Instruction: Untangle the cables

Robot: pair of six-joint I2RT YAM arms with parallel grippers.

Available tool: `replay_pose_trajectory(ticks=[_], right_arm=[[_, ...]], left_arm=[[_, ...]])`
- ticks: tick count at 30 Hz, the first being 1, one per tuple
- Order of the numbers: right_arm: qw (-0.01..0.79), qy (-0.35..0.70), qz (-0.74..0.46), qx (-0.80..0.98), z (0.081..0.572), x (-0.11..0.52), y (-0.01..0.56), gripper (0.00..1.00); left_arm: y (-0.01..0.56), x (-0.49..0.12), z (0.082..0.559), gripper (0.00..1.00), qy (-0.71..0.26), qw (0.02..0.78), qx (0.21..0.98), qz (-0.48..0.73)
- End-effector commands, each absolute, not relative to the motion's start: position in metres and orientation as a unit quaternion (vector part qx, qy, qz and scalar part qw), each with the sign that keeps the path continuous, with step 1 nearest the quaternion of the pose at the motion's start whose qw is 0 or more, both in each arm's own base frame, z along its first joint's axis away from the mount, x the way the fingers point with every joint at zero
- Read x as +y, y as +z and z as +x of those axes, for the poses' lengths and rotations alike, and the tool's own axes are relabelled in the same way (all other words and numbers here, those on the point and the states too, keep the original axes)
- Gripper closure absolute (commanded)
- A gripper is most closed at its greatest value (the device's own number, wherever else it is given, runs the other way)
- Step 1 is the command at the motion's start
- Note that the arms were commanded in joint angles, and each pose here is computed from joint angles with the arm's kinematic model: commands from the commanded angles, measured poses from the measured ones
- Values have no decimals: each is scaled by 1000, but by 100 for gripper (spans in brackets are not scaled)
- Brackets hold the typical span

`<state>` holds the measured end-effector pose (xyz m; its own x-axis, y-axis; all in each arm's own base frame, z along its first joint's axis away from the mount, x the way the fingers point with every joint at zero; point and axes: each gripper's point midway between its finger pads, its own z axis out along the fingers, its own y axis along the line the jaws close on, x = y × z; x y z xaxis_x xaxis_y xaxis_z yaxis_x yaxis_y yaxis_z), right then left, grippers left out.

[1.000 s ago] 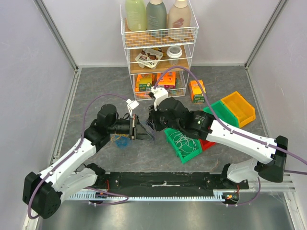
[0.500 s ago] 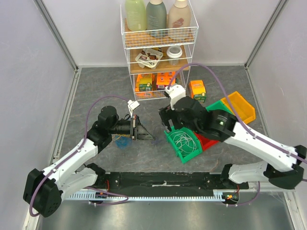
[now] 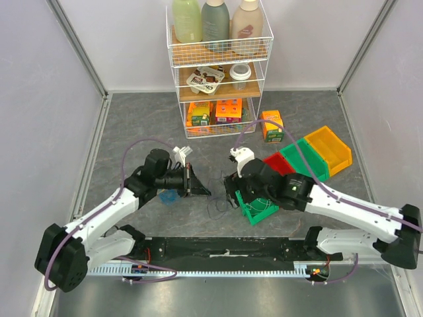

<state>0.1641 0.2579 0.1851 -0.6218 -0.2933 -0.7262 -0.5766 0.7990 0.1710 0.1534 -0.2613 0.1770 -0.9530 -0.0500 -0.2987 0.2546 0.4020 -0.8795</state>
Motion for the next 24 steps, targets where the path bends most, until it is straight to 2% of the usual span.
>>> replay_pose_trajectory(ticks=[1, 8, 16, 18, 24], right_arm=[[331, 295, -235, 865, 154, 303, 181, 14], [329, 338, -190, 861, 155, 317, 160, 15], [343, 327, -204, 856, 167, 333, 127, 16], [344, 323, -214, 855, 170, 339, 119, 18], [347, 258, -214, 876, 188, 338, 88, 26]], left_arm=[[122, -251, 147, 98, -493, 116, 861, 46], [72, -249, 136, 98, -468, 81, 880, 22], [57, -238, 149, 98, -418, 110, 902, 5], [52, -236, 148, 98, -409, 107, 906, 2], [42, -232, 149, 89, -397, 108, 911, 1]])
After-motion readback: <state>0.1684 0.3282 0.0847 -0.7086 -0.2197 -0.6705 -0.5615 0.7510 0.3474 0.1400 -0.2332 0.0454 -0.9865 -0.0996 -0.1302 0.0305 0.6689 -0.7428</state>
